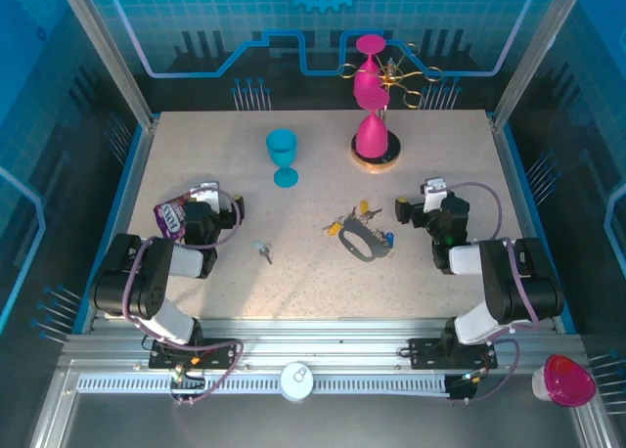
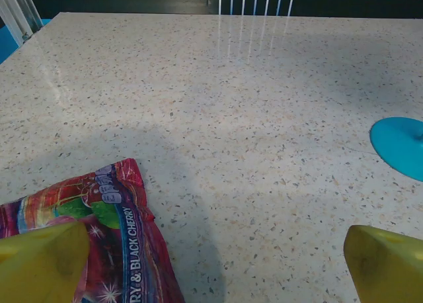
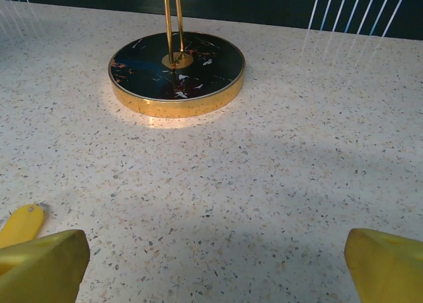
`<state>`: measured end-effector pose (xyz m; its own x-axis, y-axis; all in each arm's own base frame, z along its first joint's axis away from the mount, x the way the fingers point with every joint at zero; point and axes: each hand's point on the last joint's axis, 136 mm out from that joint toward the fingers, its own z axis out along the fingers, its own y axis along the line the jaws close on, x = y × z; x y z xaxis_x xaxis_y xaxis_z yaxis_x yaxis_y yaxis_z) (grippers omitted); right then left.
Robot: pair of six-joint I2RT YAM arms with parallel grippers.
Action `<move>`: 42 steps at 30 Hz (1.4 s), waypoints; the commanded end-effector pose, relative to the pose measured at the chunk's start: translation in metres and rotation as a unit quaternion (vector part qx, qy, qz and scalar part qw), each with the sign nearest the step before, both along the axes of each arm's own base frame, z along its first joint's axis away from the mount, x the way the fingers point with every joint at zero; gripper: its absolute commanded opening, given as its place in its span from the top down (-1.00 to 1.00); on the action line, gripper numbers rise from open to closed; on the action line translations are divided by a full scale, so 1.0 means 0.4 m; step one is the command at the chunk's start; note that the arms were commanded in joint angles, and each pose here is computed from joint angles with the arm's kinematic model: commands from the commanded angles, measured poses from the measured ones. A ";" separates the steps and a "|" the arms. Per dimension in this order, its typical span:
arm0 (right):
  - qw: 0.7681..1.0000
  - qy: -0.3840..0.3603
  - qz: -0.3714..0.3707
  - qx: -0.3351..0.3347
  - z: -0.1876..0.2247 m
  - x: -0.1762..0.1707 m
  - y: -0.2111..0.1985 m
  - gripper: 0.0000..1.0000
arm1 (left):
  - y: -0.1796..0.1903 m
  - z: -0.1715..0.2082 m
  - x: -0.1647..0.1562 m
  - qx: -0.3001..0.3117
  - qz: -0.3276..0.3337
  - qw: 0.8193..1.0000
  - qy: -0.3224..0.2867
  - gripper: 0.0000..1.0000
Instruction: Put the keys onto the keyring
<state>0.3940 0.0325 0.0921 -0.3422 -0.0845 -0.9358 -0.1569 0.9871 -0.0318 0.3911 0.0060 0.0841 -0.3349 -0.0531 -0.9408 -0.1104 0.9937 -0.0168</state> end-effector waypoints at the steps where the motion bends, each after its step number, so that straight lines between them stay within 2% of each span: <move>1: 1.000 -0.009 -0.003 -0.004 0.015 0.014 0.002 -0.99 | -0.002 0.031 0.016 -0.016 -0.004 1.000 -0.017 -0.99; 24: 1.000 -0.010 0.001 0.002 0.014 0.011 0.002 -1.00 | -0.001 0.032 0.018 -0.022 -0.008 1.000 -0.016 -0.99; 25: 1.000 -0.011 0.003 0.005 0.016 0.012 0.001 -0.99 | -0.002 0.030 0.017 -0.023 -0.009 1.000 -0.015 -0.99; 26: 1.000 -0.013 0.007 0.007 0.020 0.009 0.002 -0.89 | -0.002 0.032 0.015 -0.023 -0.009 1.000 -0.017 -0.99; 34: 1.000 -0.021 -0.013 0.003 0.169 -0.024 -0.015 -0.79 | 0.006 0.125 -0.010 -0.023 0.000 0.999 -0.025 -0.99; 39: 0.994 0.019 -0.071 0.077 0.209 -0.063 -0.033 -0.58 | -0.001 0.206 -0.034 -0.057 0.001 0.998 -0.038 -0.99; 42: 0.982 0.084 -0.103 0.131 0.180 -0.108 -0.030 -0.48 | -0.016 0.245 -0.052 -0.101 -0.002 0.994 -0.028 -0.99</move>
<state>0.3727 0.0230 0.1992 -0.2967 0.0837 -0.9513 -0.0579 0.9927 0.1054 0.3767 0.0037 0.1781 -0.2223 -0.1562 -0.9624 -0.0979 0.9857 -0.1374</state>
